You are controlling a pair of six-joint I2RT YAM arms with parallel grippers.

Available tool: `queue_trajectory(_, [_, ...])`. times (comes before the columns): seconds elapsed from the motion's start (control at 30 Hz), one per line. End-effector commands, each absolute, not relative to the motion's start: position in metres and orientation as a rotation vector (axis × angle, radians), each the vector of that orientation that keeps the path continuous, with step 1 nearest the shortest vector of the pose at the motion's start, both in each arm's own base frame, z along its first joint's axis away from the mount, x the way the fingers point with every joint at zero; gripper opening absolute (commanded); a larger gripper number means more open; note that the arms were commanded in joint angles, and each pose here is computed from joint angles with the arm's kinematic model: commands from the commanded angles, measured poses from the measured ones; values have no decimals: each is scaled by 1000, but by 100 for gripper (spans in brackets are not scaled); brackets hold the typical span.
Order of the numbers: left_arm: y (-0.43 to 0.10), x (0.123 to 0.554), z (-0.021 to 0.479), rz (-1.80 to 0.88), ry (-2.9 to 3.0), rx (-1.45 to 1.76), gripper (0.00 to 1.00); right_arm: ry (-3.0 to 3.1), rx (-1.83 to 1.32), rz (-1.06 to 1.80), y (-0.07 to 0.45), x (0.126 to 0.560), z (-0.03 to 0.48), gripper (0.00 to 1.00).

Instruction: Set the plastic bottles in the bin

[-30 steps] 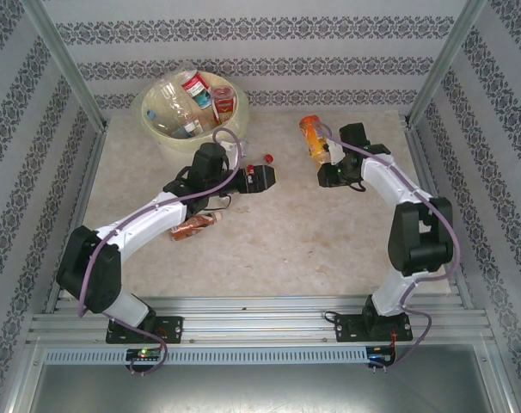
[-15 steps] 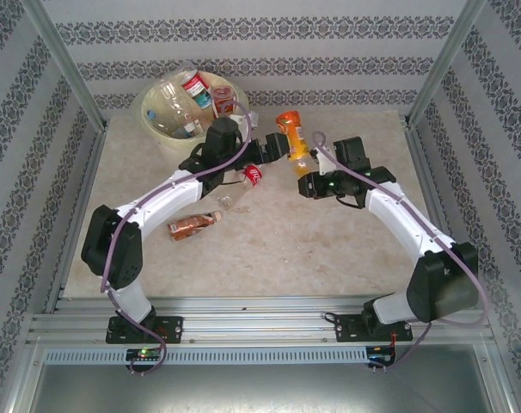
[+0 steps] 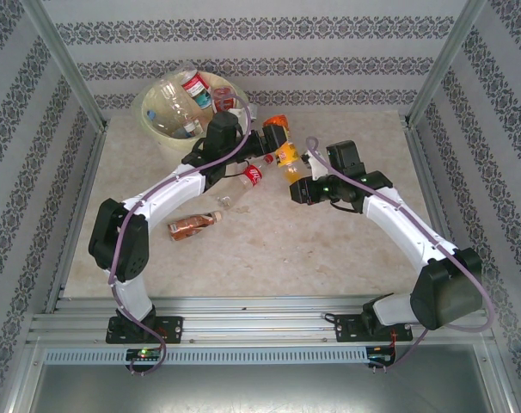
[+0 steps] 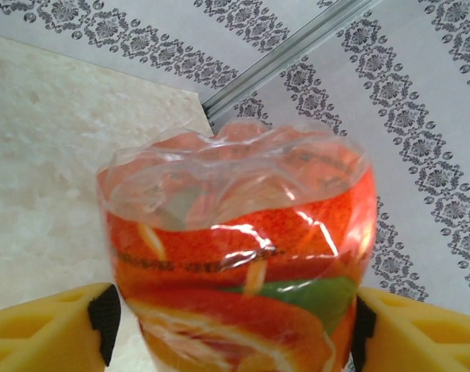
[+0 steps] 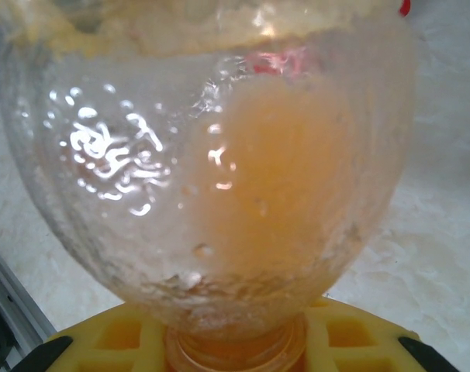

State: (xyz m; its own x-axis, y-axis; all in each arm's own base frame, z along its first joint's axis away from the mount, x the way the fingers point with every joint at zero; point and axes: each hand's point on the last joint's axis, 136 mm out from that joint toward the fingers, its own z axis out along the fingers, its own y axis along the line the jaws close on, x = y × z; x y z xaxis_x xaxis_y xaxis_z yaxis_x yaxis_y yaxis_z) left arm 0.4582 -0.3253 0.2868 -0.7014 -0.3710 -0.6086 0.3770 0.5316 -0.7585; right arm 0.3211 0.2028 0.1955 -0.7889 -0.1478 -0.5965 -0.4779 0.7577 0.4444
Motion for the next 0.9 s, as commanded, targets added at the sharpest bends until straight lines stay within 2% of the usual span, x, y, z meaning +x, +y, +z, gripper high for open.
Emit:
queue_trajectory(0.0, [-323,461,328,-1273,1883,46,73,2366,-533,844,212,314,202,31])
queue_trajectory(0.2, [-324,459,339,-1289,1858,67,64,2366,-534,832,212,313,201,31])
queue_trajectory(0.27, [-324,457,342,-1293,1852,79,56,2364,-534,830,212,314,202,31])
queue_trajectory(0.4, [-324,452,352,-1303,1828,102,51,2356,-529,825,212,314,204,36])
queue_trajectory(0.7, [-317,438,390,-1235,1784,217,56,2212,-500,882,212,307,249,86])
queue_trajectory(0.87, [-298,436,428,-1148,1745,250,57,2087,-487,911,209,295,289,98])
